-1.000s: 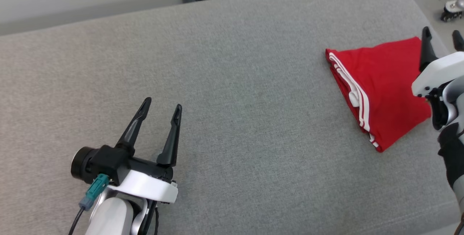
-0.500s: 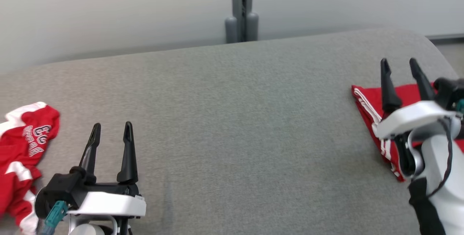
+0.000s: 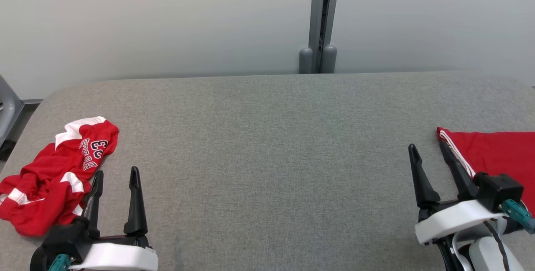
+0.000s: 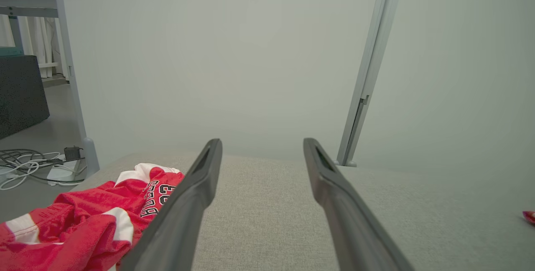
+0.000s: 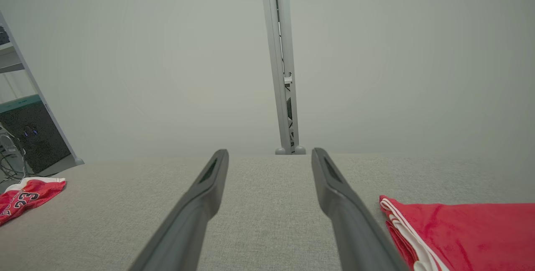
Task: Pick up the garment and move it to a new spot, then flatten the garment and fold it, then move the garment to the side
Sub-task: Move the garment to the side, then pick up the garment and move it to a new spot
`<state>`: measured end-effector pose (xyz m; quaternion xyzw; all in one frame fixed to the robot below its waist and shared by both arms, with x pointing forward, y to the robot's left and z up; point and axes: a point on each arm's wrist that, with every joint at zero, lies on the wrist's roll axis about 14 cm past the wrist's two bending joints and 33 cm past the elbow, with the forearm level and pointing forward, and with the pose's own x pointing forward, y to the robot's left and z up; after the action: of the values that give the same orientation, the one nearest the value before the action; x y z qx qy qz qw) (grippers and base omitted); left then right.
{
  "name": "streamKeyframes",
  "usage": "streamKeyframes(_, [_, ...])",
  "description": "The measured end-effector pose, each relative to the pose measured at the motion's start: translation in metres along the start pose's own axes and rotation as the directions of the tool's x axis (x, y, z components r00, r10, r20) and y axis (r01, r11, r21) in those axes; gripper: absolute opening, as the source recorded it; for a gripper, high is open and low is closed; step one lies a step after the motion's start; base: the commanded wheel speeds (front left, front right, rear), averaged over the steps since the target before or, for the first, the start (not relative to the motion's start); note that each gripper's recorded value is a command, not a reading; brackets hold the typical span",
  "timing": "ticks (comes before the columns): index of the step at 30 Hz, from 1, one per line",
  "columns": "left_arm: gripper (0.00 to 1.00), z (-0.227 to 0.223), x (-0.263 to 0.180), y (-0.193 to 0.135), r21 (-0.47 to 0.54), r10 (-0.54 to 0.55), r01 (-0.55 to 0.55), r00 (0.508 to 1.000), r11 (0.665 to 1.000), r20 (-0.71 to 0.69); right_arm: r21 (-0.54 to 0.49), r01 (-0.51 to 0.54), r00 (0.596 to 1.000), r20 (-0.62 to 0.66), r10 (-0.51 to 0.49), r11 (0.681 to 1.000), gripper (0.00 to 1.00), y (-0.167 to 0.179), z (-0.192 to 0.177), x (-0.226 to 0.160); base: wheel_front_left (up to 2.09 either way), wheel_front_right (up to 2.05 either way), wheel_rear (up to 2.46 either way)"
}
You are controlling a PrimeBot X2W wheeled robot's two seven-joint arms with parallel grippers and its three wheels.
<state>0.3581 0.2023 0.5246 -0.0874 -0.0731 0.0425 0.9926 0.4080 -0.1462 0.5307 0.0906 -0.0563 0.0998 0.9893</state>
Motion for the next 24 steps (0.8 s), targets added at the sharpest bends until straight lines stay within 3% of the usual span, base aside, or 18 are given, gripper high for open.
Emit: streamKeyframes(24, [1.00,-0.014,-0.016,0.004,-0.016,0.033,-0.034,0.998,0.999,-0.048,0.008,-0.028,1.000,-0.004,0.028,1.000,1.00,0.016,-0.008,-0.016,0.00,0.00,0.00])
